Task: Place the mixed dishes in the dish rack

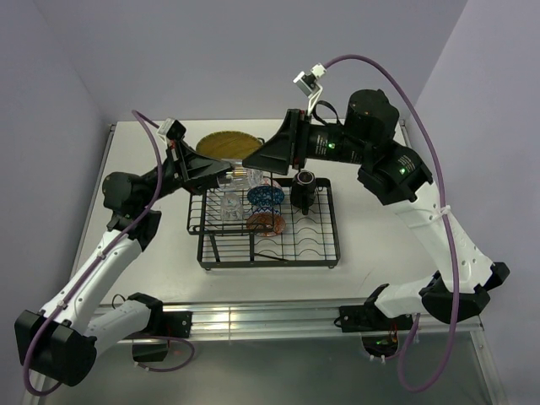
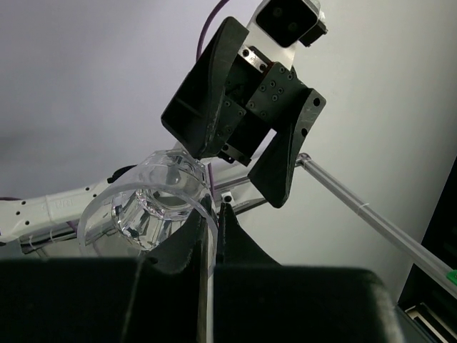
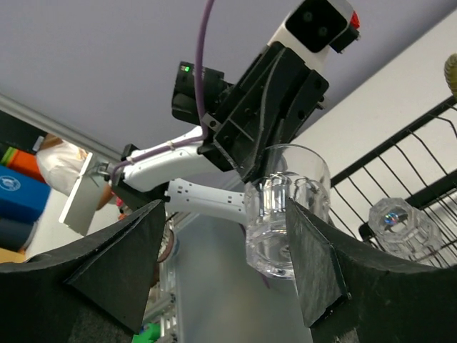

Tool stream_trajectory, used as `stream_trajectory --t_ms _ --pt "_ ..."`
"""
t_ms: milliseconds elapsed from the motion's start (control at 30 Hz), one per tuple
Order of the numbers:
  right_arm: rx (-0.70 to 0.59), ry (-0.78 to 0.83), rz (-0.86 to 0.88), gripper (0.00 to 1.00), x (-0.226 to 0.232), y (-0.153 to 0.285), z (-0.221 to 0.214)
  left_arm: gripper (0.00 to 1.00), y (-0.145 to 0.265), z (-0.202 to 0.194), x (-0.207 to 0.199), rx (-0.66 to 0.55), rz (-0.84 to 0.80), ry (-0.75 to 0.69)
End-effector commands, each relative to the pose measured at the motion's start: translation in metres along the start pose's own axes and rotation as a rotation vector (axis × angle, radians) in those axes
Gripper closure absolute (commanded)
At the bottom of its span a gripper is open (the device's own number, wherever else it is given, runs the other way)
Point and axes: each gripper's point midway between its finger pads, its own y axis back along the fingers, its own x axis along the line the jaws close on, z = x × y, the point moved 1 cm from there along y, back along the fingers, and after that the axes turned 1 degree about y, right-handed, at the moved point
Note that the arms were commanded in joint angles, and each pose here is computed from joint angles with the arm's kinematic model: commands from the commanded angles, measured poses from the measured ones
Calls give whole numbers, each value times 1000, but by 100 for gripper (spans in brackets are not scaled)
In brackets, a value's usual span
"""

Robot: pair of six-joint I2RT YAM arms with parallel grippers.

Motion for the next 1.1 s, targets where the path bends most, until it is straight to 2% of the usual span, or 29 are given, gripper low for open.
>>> stream_trajectory --t_ms 0,100,367,833,1067 --pt "60 16 -28 24 -7 8 -17 100 -2 -8 -38 26 -78 73" --pt "29 66 -78 23 -15 13 -16 100 -1 -11 -40 26 -76 67" --pt "84 70 -115 24 -28 14 -30 100 3 -12 -43 3 -99 75" --pt "-5 70 -12 30 -10 8 -15 100 3 -11 -41 -3 -87 76" --pt "1 58 17 33 -7 3 -14 100 4 -11 -37 -5 -86 81"
